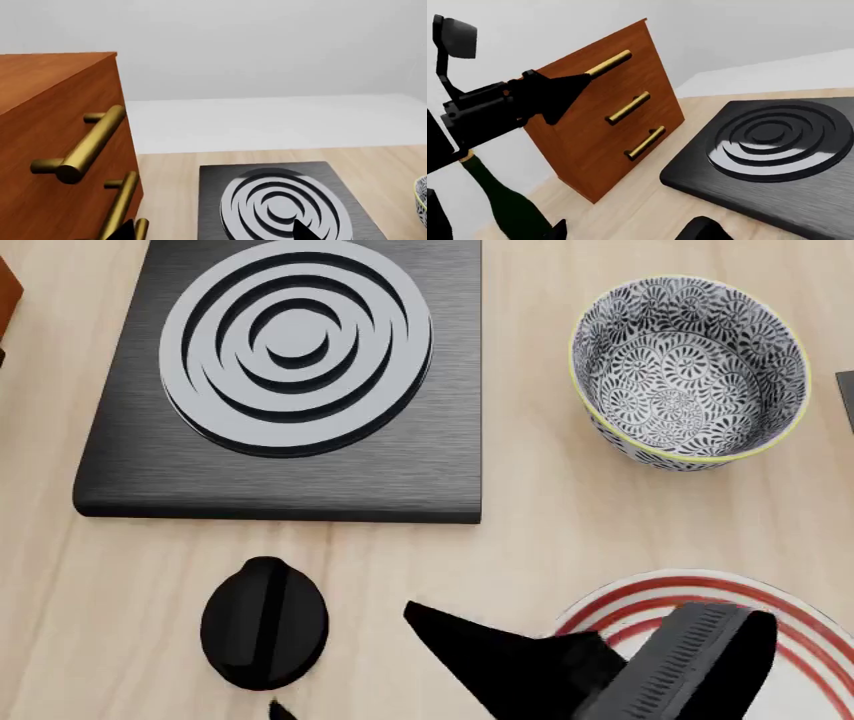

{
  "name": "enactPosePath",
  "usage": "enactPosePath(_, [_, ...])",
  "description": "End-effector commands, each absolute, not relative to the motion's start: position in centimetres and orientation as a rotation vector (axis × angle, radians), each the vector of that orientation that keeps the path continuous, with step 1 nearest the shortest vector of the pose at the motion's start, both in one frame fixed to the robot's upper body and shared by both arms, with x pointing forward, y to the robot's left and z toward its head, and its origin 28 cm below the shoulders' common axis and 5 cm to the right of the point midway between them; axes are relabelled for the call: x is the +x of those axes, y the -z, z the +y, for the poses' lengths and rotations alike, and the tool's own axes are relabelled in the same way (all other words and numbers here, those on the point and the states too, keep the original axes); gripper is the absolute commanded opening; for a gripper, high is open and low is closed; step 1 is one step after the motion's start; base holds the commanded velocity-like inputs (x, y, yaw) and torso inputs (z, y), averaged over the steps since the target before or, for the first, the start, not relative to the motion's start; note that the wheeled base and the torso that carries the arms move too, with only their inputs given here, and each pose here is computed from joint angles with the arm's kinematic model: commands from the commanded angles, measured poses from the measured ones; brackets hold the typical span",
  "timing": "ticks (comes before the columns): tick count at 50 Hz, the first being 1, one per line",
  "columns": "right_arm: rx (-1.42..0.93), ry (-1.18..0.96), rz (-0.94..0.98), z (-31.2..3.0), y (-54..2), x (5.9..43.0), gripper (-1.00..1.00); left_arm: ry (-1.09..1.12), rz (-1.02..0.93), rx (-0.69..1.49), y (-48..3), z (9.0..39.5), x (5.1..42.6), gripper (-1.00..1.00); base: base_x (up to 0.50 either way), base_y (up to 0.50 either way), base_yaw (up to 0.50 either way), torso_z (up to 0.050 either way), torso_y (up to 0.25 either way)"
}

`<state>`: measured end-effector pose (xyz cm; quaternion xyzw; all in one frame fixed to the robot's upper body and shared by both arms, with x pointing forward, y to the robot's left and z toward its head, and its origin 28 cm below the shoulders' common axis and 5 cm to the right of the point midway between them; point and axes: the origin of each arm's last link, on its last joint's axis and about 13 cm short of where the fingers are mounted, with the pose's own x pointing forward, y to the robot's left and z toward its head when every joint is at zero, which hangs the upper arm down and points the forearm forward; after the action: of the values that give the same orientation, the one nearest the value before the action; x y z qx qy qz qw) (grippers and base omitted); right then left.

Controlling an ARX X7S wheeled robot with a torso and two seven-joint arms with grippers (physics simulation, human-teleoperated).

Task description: Pick up the cream cheese and put it in the bowl.

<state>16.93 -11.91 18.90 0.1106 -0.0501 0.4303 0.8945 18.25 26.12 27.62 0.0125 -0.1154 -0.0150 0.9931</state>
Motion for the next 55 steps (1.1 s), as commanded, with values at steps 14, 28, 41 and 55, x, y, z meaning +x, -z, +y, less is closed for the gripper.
enactPosePath(14, [0.176, -1.229, 0.042, -10.3, -16.7, 18.1, 1.00, 0.035, -0.209, 0.064, -27.3, 26.2, 18.7, 1.00, 0.00, 0.00, 0.00, 0.000, 0.000])
enactPosePath(28, [0.021, -1.290, 0.076, -8.9, -15.2, 17.7, 1.00, 0.040, -0.207, 0.066, -26.8, 26.2, 19.1, 1.00, 0.00, 0.00, 0.00, 0.000, 0.000])
enactPosePath(41, [-0.105, -1.253, 0.091, -8.2, -14.6, 17.0, 1.00, 0.032, -0.227, 0.081, -26.2, 26.5, 18.7, 1.00, 0.00, 0.00, 0.00, 0.000, 0.000])
enactPosePath(55, [-0.175, -1.190, 0.061, -8.8, -16.8, 16.5, 1.00, 0.027, -0.222, 0.070, -26.0, 26.8, 19.0, 1.00, 0.00, 0.00, 0.00, 0.000, 0.000])
